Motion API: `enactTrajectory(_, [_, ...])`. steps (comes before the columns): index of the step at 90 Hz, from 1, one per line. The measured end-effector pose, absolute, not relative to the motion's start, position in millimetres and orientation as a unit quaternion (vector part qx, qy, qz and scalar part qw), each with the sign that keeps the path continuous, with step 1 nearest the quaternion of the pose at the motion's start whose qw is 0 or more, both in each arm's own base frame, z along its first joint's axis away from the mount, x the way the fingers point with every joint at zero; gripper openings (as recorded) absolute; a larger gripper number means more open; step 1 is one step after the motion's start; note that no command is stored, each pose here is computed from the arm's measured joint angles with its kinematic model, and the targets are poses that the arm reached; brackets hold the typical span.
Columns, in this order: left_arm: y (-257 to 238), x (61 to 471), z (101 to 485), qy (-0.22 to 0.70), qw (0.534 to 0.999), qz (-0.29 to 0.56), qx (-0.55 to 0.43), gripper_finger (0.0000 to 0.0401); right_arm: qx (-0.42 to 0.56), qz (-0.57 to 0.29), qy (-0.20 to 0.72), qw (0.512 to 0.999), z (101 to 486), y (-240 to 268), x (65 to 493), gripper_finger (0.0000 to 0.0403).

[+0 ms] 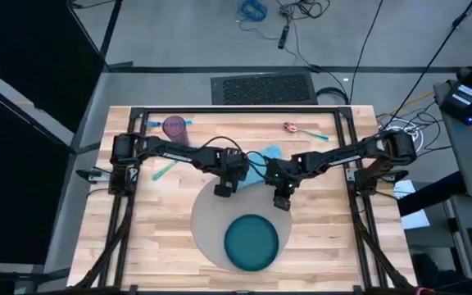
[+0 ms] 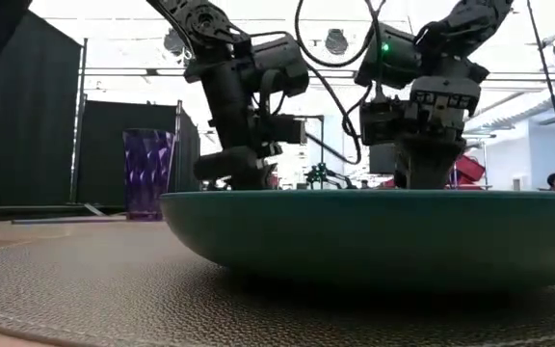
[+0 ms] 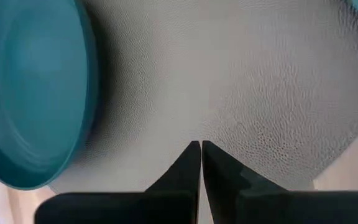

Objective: Set table place
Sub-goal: Move the blue napkin to the bottom left of the table

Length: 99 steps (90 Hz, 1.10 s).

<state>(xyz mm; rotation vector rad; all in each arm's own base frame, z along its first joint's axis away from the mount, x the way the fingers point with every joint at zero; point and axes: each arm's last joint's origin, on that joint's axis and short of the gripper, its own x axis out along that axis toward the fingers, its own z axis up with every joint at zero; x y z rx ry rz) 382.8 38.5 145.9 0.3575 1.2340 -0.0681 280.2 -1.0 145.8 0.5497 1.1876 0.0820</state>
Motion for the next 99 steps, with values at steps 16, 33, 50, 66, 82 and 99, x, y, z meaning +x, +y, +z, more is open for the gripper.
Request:
enactTrajectory(16, [38.5,383.5,141.8,0.58,0.797,-0.029,0.165,0.0,0.255,0.035,0.57,0.78,137.8,0.0,279.9,0.0])
enactTrajectory(33, [38.4,382.3,141.5,0.587,0.794,-0.025,0.156,0.0,0.26,0.028,0.601,0.756,127.2,-0.1,278.3,0.0])
enactTrajectory(50, [37.8,380.5,141.0,0.596,0.79,-0.019,0.146,0.0,0.261,0.025,0.611,0.747,122.9,-0.1,277.6,0.0])
enactTrajectory(66, [36.0,373.7,139.3,0.625,0.77,-0.011,0.125,0.0,0.262,0.018,0.624,0.736,121.9,-0.8,274.5,0.0])
enactTrajectory(82, [21.9,364.3,137.5,0.665,0.739,-0.011,0.11,0.0,0.262,0.016,0.63,0.731,121.3,-0.8,273.1,0.0])
enactTrajectory(99, [-14.4,346.3,138.6,0.724,0.684,-0.02,0.092,0.0,0.272,0.011,0.646,0.714,119.9,-3.7,268.0,0.0])
